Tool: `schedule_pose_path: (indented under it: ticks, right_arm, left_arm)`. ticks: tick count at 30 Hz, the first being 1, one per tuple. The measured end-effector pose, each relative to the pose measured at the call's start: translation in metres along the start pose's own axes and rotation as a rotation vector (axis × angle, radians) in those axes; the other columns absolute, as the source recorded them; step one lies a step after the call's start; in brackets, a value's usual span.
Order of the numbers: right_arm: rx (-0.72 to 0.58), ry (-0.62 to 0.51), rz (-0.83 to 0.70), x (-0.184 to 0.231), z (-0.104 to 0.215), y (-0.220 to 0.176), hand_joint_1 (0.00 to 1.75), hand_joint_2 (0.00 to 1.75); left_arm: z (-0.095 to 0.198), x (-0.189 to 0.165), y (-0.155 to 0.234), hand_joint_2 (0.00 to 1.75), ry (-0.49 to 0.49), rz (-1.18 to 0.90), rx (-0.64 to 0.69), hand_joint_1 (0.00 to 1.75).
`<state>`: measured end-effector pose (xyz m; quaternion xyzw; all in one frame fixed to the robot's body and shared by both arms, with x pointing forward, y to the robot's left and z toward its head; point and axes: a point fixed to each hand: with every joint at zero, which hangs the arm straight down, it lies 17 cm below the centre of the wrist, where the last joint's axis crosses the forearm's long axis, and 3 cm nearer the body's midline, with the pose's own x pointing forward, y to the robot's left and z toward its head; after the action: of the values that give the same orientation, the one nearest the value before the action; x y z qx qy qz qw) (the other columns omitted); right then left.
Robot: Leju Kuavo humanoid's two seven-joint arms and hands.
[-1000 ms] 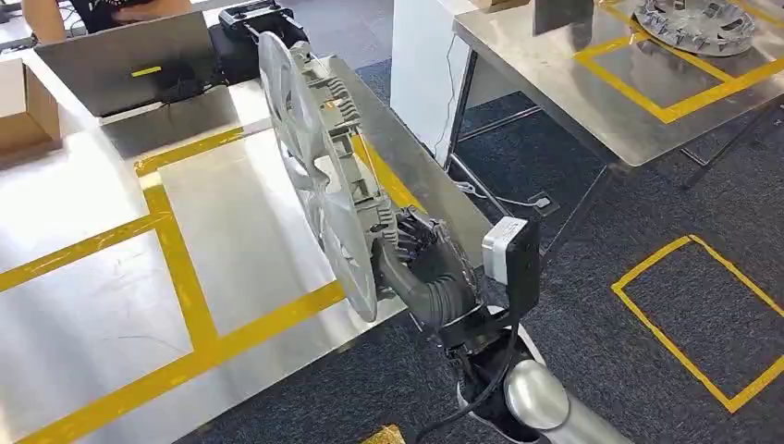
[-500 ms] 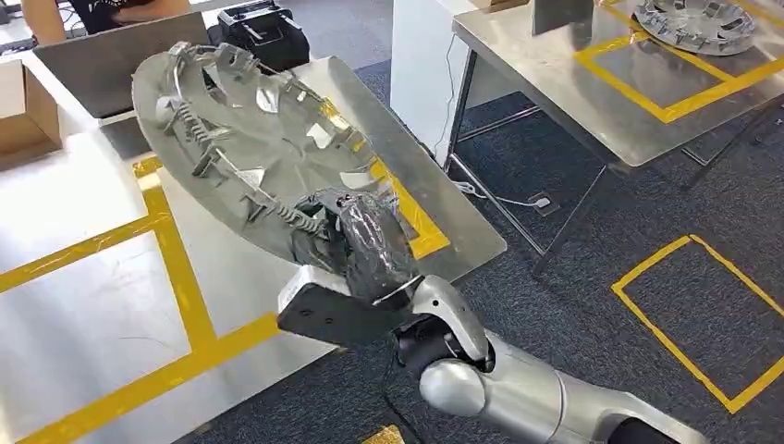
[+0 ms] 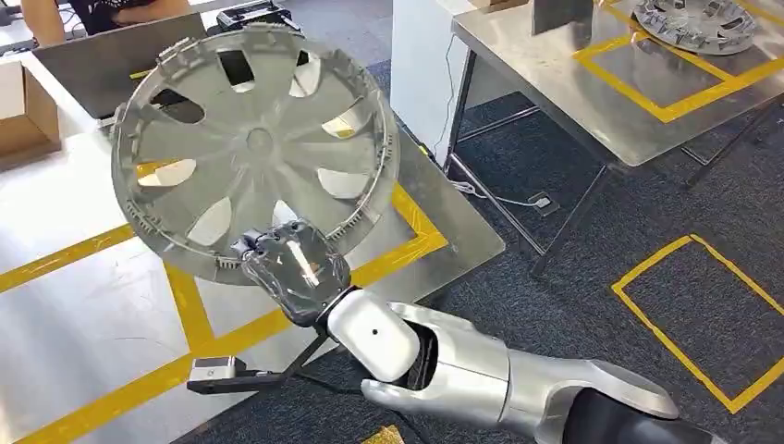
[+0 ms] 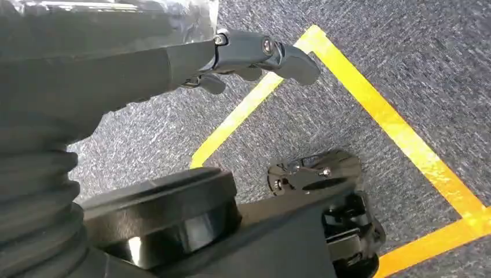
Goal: Take the parts from the cabinet and place them on the table.
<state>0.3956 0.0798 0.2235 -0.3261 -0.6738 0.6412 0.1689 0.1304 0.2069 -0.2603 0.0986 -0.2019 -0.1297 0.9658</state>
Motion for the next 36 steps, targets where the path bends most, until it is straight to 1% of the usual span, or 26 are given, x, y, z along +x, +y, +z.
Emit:
schedule_pose_path:
  ticks: [6, 13, 20, 28, 29, 36]
  right_arm:
    - [0.15, -0.055, 0.007, 0.017, -0.002, 0.06, 1.75, 1.75]
    - [0.298, -0.047, 0.006, 0.014, 0.008, 0.116, 1.75, 1.75]
    - [0.38, -0.029, 0.018, 0.009, 0.016, 0.148, 1.75, 1.75]
    - [0.455, 0.013, 0.009, 0.002, 0.026, 0.173, 1.75, 1.75]
    - [0.461, 0.015, 0.01, 0.001, 0.027, 0.175, 0.0, 0.0]
    - [0.521, 0.029, 0.019, 0.004, 0.034, 0.19, 0.0, 0.0]
  left_arm:
    - [0.003, 0.001, -0.009, 1.75, -0.002, -0.013, -0.015, 0.0]
    - [0.003, -0.002, -0.011, 1.75, 0.013, -0.021, -0.019, 0.0]
    - [0.004, -0.003, -0.012, 1.75, 0.015, -0.034, -0.022, 0.0]
    - [0.005, -0.006, -0.016, 1.75, 0.028, -0.041, -0.032, 0.0]
    - [0.005, -0.006, -0.016, 1.75, 0.03, -0.041, -0.033, 0.0]
    - [0.005, -0.007, -0.015, 1.75, 0.033, -0.046, -0.028, 0.0]
